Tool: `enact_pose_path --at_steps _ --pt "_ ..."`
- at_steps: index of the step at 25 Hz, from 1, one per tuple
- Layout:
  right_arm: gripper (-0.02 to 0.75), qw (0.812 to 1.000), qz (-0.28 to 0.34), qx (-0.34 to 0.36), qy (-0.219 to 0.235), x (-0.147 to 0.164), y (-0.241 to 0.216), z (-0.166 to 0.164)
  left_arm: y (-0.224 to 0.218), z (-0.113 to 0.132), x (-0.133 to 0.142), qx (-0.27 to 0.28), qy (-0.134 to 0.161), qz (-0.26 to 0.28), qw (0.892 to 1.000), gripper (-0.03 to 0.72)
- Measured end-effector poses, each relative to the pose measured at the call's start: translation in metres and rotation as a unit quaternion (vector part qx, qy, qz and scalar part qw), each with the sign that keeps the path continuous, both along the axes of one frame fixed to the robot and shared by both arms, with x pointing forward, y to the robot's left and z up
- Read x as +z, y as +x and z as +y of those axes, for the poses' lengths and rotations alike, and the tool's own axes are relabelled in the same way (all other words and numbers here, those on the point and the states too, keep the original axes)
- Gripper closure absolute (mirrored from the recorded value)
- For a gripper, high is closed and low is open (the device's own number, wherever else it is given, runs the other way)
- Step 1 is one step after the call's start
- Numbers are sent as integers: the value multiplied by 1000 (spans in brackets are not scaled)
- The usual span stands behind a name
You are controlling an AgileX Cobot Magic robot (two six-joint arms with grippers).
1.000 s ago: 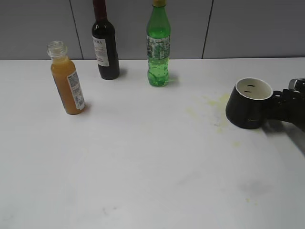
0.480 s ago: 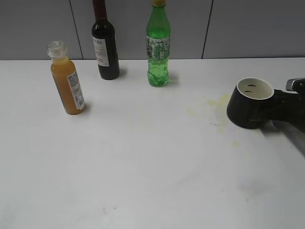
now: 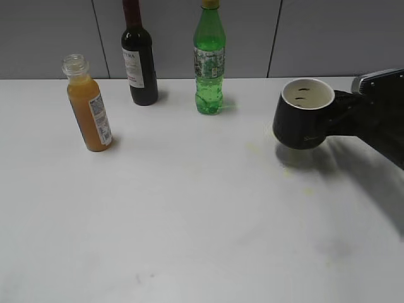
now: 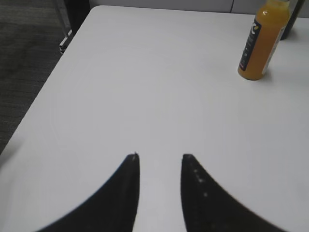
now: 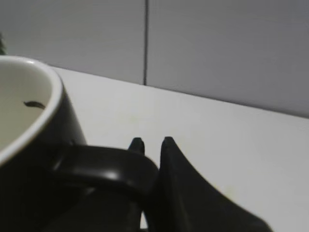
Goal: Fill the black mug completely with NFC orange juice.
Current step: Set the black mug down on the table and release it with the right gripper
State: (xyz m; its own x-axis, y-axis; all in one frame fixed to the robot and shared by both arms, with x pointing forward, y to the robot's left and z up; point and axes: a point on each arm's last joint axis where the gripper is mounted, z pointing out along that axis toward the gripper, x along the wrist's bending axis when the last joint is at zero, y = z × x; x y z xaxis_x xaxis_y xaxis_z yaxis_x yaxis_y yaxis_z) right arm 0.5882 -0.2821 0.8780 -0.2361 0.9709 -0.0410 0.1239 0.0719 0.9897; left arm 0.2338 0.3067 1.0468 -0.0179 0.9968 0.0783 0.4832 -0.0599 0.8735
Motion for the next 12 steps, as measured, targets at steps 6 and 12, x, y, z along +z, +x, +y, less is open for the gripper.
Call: enact_pose_path --at_steps 6,12 --pt "674 999 -4 33 26 12 -19 65 0 0 0 0 0 0 1000 452" --pt "674 997 11 62 37 9 -48 133 0 0 0 0 1 0 1000 452"
